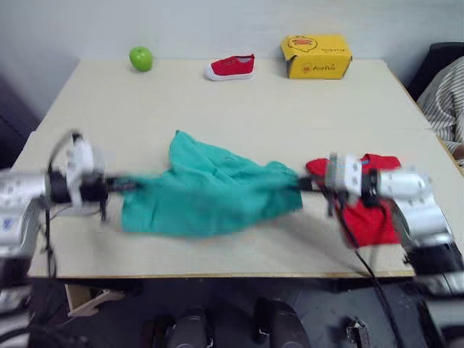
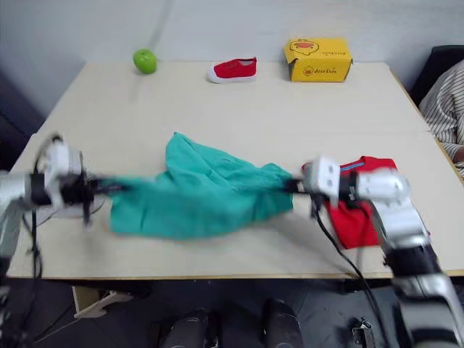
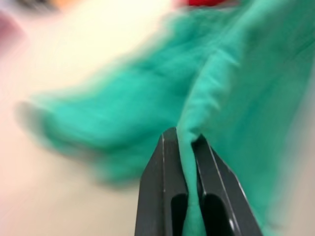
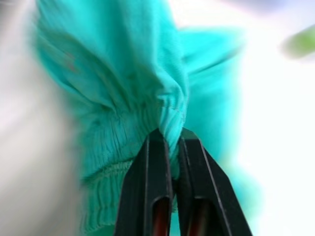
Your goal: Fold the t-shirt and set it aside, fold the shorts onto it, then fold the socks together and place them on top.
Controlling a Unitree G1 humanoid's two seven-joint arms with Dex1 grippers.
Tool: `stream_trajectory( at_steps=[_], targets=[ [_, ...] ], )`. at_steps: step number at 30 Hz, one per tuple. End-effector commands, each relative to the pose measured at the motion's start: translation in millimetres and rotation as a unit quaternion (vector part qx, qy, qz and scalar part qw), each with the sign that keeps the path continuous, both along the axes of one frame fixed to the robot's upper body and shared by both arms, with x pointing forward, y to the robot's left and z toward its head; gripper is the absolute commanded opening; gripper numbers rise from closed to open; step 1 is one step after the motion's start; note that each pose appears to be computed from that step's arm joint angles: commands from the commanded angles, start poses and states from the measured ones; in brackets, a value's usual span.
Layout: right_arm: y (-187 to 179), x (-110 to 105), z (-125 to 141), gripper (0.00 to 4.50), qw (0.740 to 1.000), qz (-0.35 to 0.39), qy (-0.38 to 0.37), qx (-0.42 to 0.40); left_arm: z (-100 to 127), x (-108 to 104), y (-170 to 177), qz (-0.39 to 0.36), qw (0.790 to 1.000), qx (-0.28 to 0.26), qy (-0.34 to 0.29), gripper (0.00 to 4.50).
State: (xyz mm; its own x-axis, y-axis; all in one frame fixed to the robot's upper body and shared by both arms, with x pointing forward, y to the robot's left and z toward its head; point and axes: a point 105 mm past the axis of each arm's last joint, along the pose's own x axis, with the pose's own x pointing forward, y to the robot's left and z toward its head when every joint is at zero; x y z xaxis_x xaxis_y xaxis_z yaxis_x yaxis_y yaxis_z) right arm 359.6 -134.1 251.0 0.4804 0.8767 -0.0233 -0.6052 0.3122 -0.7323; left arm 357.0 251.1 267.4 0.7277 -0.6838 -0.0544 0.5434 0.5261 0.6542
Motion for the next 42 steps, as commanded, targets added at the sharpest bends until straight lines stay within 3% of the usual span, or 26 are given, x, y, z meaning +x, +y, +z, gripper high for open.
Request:
stream_trajectory(
  at_steps=[1,3,6,7,9,11,14,15,17,19,22,23,25,27,31,37,40,42],
  targets=[
    [-9.2,23.3,64.9,0.0,0.987,-0.068,-0.127,0.07,81.6,21.3,38.7,0.146,0.973,-0.016,-0.18,0.06],
    [-8.8,30.9,93.1,0.0,0.974,-0.093,-0.19,0.083,114.3,22.7,52.0,0.193,0.95,-0.044,-0.24,0.06],
    [-17.3,25.8,155.1,0.0,0.923,-0.15,-0.328,0.135,187.2,-7.8,67.0,0.211,0.888,-0.165,-0.374,0.06],
    [-18.2,22.4,165.5,0.0,0.911,-0.155,-0.355,0.142,202.1,-19.2,71.8,0.21,0.868,-0.196,-0.404,0.06],
    [-20.2,16.7,175.4,0.0,0.89,-0.163,-0.402,0.141,220.1,-39.6,77.2,0.2,0.845,-0.213,-0.449,0.06],
    [-20.0,18.1,171.9,0.0,0.885,-0.167,-0.416,0.128,224.4,-51.3,78.0,0.196,0.838,-0.186,-0.475,0.06],
    [-8.9,24.4,139.1,0.0,0.903,-0.139,-0.395,0.091,194.4,-50.4,79.4,0.159,0.869,-0.15,-0.443,0.06],
    [-4.0,28.1,121.0,0.0,0.918,-0.123,-0.368,0.08,171.1,-43.9,75.8,0.138,0.895,-0.119,-0.407,0.06],
    [6.2,34.1,65.1,0.0,0.953,-0.083,-0.288,0.044,97.5,-32.5,66.2,0.091,0.951,-0.037,-0.294,0.06],
    [12.0,31.6,16.9,0.0,0.975,-0.047,-0.215,0.014,39.7,-38.8,56.9,0.053,0.976,0.028,-0.211,0.06],
    [14.0,10.5,-47.1,0.0,0.988,0.012,-0.146,-0.044,-40.7,-69.8,38.6,-0.027,0.994,0.098,-0.039,0.06],
    [12.8,0.6,-64.1,0.0,0.988,0.034,-0.131,-0.071,-56.6,-82.5,35.8,-0.041,0.991,0.123,0.011,0.06],
    [7.4,-10.9,-78.9,0.0,0.988,0.05,-0.117,-0.091,-62.8,-100.1,30.2,-0.051,0.987,0.134,0.066,0.06],
    [-2.3,-19.2,-88.6,0.0,0.989,0.052,-0.096,-0.103,-57.9,-114.5,21.8,-0.052,0.987,0.093,0.121,0.06],
    [-26.2,-46.0,-106.4,0.0,0.99,0.072,-0.022,-0.12,-84.3,-159.4,15.1,-0.067,0.945,0.089,0.307,0.06],
    [-49.0,-86.0,-122.5,0.0,0.981,0.106,0.104,-0.126,-94.1,-185.0,16.8,-0.049,0.906,0.058,0.417,0.06],
    [-51.8,-102.2,-128.7,0.0,0.977,0.114,0.133,-0.125,-97.7,-193.9,17.7,-0.029,0.878,0.034,0.476,0.06],
    [-49.8,-105.6,-125.0,0.0,0.979,0.11,0.138,-0.105,-95.7,-190.7,19.0,-0.018,0.874,0.039,0.484,0.06]
  ],
)
